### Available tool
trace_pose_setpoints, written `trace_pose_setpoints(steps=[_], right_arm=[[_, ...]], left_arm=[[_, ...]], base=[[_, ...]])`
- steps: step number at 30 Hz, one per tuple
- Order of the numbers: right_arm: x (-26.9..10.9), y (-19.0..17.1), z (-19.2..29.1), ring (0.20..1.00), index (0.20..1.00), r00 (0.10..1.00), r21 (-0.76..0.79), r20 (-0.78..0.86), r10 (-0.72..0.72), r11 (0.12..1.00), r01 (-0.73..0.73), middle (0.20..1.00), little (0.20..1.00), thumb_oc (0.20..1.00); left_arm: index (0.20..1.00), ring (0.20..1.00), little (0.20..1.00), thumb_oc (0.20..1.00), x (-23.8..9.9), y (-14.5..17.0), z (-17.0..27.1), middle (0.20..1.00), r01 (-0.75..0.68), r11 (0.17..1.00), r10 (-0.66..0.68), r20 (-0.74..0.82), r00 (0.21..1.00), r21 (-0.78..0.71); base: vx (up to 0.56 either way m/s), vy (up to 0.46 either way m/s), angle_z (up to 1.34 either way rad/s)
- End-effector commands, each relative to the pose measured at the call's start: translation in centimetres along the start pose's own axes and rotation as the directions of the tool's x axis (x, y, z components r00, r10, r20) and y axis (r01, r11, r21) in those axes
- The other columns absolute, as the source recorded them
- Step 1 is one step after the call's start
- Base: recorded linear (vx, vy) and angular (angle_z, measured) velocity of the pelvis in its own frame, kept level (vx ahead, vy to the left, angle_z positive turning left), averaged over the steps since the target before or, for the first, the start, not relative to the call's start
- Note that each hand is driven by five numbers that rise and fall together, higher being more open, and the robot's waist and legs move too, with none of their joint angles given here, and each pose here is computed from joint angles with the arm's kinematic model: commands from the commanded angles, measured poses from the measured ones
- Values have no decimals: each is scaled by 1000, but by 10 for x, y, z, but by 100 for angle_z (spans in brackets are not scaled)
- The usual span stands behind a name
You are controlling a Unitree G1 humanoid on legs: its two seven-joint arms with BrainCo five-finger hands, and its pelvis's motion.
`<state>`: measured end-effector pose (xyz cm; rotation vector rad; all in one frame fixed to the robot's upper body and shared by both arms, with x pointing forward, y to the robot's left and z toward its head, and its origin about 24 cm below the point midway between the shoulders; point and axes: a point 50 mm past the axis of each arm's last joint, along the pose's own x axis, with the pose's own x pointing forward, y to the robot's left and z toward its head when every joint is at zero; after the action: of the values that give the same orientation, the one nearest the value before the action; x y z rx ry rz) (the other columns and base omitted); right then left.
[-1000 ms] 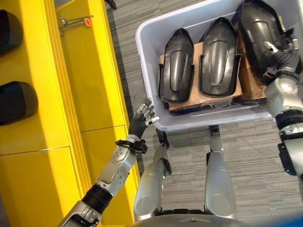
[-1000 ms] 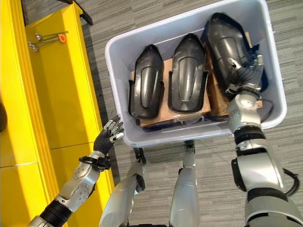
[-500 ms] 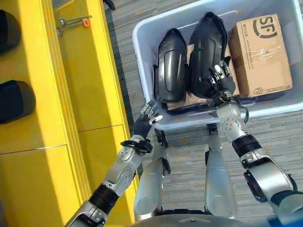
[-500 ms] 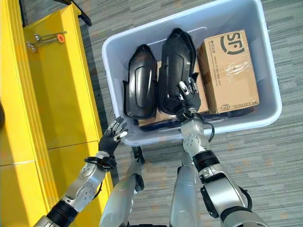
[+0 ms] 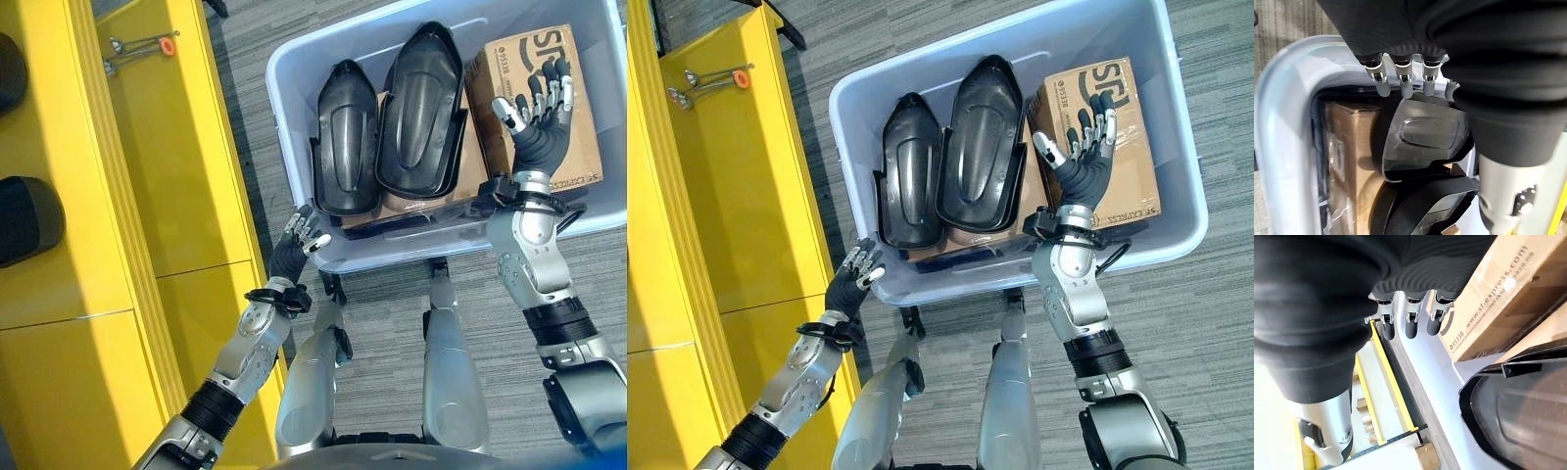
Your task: Move parts from the plastic box to the shelf.
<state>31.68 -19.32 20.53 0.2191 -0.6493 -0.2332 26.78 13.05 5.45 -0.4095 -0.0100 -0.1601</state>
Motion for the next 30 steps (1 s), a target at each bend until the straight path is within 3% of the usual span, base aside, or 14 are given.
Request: trace_pose_setpoints(steps=[1,12,30], right_arm=[[1,7,27,1000,1000,987,22,160,28,999,-31,1000,1000,1000],[-19,7,9,1000,1000,996,28,83,20,999,-22,1000,1000,1000],[-15,3,-30,1000,1000,994,-55,-77,-78,996,74,1000,1000,1000]], left_arm=[[1000,1000,1000,1000,-3,3,17,1000,25,996,-32,83,996,87],[1000,1000,1000,1000,-7,6,15,1000,8,995,-17,84,996,99],[1000,1000,1000,1000,-4,2,12,1000,10,996,-17,81,997,91]], base=[[0,0,0],[0,0,0],[0,0,0]])
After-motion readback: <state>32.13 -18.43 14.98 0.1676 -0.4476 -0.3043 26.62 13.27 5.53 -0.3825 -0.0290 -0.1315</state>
